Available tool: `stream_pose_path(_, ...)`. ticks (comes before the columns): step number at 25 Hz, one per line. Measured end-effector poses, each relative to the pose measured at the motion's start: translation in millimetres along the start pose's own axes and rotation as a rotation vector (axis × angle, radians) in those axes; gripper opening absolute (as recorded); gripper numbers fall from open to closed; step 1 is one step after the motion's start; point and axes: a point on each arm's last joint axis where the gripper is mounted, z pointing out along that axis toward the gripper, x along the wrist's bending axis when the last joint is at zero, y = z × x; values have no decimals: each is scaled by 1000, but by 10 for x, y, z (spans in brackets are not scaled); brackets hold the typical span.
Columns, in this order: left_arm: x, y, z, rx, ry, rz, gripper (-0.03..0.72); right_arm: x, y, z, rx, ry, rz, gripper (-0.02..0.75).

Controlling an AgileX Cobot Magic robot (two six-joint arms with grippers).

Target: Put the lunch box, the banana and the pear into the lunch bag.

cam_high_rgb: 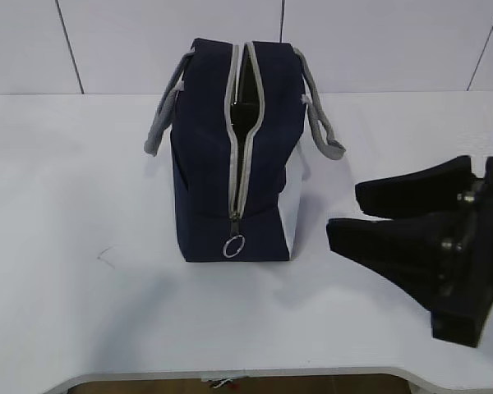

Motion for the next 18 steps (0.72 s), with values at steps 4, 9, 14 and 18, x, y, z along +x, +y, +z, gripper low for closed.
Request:
stream_pose_path(4,0,0,0,0,0,0,328,-93,-102,196,-7,-11,-7,426)
stream_pose_path(9,0,0,0,0,0,0,328,-111,-267,435,55,84,23,424)
stream_pose_path(14,0,0,0,0,0,0,327,-145,-517,676,159,152,94,426)
stream_pose_path(18,2,0,0,0,2,1,323,-170,-595,847,188,212,135,450)
